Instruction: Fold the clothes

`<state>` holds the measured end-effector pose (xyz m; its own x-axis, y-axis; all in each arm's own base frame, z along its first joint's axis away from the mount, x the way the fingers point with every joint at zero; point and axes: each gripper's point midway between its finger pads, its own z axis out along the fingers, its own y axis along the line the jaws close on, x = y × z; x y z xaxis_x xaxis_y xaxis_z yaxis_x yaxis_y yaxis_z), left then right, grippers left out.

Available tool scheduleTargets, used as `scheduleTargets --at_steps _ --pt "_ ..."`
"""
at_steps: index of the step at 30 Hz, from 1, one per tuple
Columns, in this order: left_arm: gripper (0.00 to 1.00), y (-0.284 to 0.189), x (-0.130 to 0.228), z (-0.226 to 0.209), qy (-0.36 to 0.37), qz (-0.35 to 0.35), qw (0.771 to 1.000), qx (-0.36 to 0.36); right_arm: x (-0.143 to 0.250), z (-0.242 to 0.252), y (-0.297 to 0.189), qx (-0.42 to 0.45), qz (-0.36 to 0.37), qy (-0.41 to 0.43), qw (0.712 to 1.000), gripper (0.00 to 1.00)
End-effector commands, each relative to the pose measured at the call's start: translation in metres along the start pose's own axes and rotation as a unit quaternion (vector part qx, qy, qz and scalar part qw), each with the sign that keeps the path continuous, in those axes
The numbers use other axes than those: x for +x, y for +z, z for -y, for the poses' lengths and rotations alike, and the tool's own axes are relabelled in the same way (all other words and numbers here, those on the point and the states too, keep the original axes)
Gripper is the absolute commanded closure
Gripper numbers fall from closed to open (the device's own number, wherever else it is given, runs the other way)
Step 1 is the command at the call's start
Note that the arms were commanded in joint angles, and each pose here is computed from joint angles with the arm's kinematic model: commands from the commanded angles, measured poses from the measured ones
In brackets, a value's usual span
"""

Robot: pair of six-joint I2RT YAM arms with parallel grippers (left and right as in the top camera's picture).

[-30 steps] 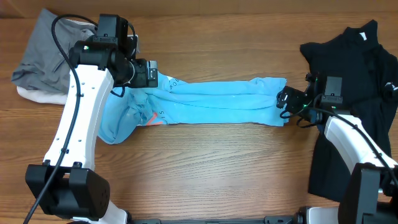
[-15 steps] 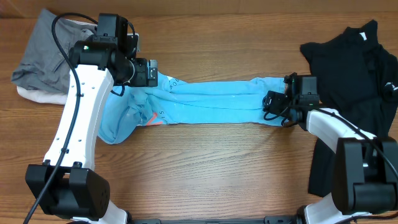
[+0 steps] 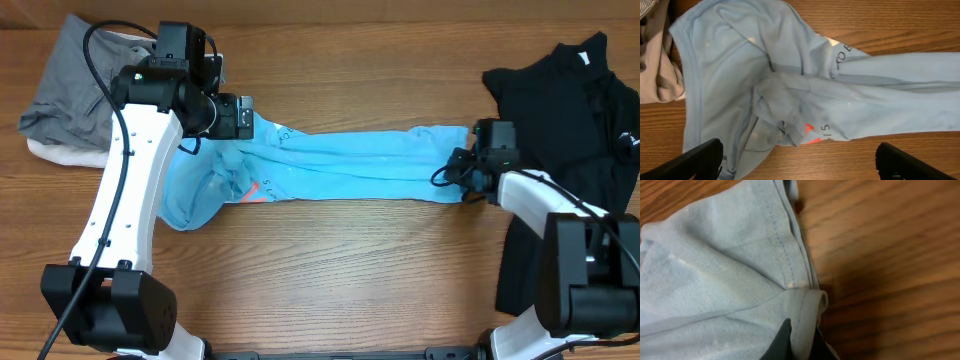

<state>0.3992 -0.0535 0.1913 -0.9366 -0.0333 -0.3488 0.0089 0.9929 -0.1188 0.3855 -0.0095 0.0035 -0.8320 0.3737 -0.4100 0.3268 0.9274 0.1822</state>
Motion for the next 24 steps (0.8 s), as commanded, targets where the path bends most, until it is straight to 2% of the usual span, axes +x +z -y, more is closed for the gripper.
scheduleTargets --at_steps 1,8,12,17,24 --pt "0.0 -0.011 -0.008 0.005 0.014 0.02 1.0 0.007 -0.026 -0.001 -0.024 -0.025 0.016 -0.001 1.0 0.96" --pt "0.0 -0.012 -0.009 0.005 0.014 0.021 1.0 0.007 -0.066 -0.009 -0.084 -0.028 0.02 -0.038 0.999 0.96" --pt "0.0 -0.027 -0.015 0.001 0.014 0.032 0.999 -0.009 -0.069 -0.034 -0.11 -0.074 -0.004 -0.071 0.995 0.96" --pt "0.0 -0.054 -0.028 0.001 0.015 0.057 0.998 -0.019 -0.041 -0.069 -0.114 -0.101 -0.046 -0.112 0.987 0.96" --pt "0.0 -0.055 -0.029 0.001 0.015 0.06 0.998 -0.019 0.005 -0.134 -0.115 -0.135 -0.075 -0.198 0.968 0.96"
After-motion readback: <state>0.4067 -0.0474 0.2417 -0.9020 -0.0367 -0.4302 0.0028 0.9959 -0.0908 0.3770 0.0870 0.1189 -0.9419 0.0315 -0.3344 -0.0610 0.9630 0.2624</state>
